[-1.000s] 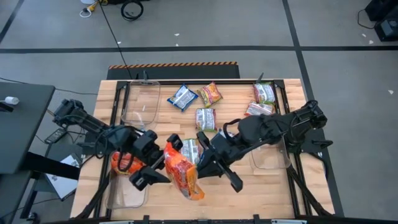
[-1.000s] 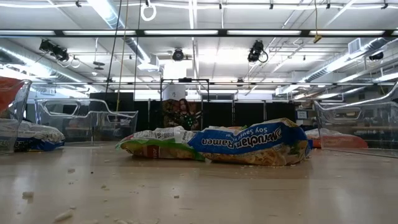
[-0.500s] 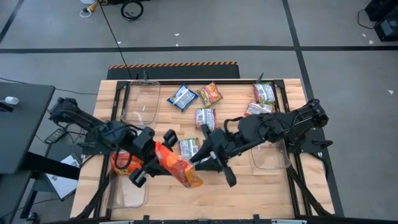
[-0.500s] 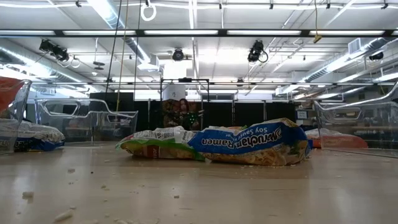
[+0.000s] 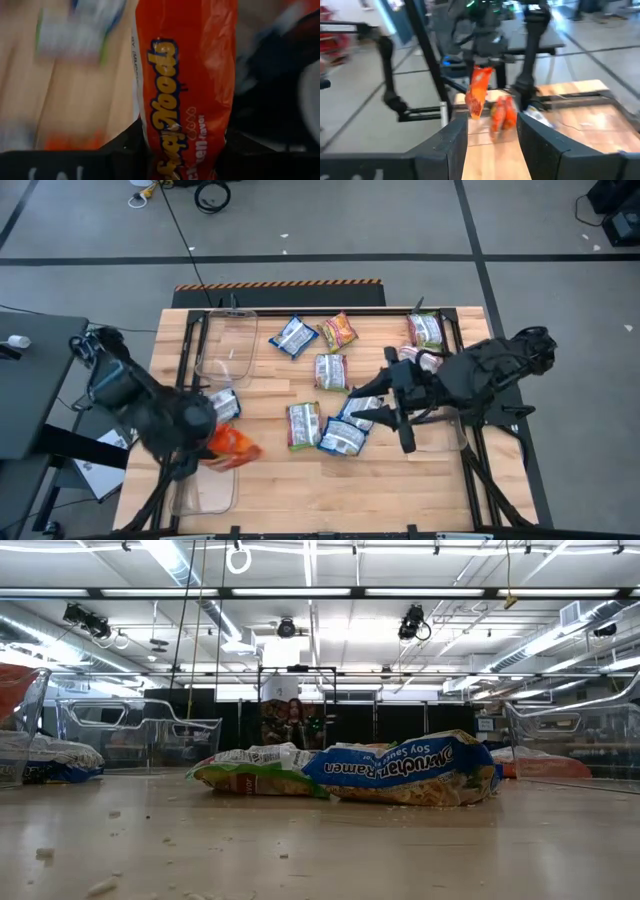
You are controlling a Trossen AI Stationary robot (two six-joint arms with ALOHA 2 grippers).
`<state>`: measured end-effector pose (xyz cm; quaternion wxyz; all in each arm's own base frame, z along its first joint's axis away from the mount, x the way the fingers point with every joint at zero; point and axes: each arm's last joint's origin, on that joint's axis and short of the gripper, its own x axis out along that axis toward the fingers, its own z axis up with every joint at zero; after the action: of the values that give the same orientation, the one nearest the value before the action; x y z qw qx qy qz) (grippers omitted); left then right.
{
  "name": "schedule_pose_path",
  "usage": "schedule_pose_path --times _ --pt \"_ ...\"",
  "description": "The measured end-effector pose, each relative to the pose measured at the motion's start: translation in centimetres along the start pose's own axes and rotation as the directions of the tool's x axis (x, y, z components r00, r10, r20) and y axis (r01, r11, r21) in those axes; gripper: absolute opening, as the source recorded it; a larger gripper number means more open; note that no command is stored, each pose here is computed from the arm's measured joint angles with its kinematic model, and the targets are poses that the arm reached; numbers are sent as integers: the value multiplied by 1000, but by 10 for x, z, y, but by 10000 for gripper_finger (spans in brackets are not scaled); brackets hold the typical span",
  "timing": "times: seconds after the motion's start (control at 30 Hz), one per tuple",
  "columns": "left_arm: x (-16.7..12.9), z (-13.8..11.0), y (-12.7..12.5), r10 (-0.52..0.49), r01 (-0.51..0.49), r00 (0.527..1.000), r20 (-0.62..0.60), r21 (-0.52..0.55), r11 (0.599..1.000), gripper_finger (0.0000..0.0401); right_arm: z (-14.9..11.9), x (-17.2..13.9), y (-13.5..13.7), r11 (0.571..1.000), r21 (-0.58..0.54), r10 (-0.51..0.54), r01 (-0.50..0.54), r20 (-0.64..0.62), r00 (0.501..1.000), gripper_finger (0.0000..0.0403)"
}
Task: Sort Maruchan noodles
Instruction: Put the bottom orange noodle pack into the bottom left transparent bin
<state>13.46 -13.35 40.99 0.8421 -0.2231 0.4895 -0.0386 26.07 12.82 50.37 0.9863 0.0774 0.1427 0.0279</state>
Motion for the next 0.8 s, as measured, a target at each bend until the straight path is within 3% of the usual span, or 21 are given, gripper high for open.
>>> schedule_pose_path --times 0.1,0.37,0.7,0.8 --pt "16 -30 6 99 -106 982 -161 -31 994 136 -10 10 5 999 -13 -40 40 -33 999 174" --pt "87 -87 22 185 -195 894 -409 17 981 136 -33 34 7 994 -38 -102 99 -92 990 174" --pt "136 -98 54 234 -216 889 -393 91 972 138 -40 39 5 991 -7 -133 133 -110 985 174" --pt "143 -100 62 255 -244 871 -421 81 966 170 -45 37 6 990 -12 -142 142 -148 979 174"
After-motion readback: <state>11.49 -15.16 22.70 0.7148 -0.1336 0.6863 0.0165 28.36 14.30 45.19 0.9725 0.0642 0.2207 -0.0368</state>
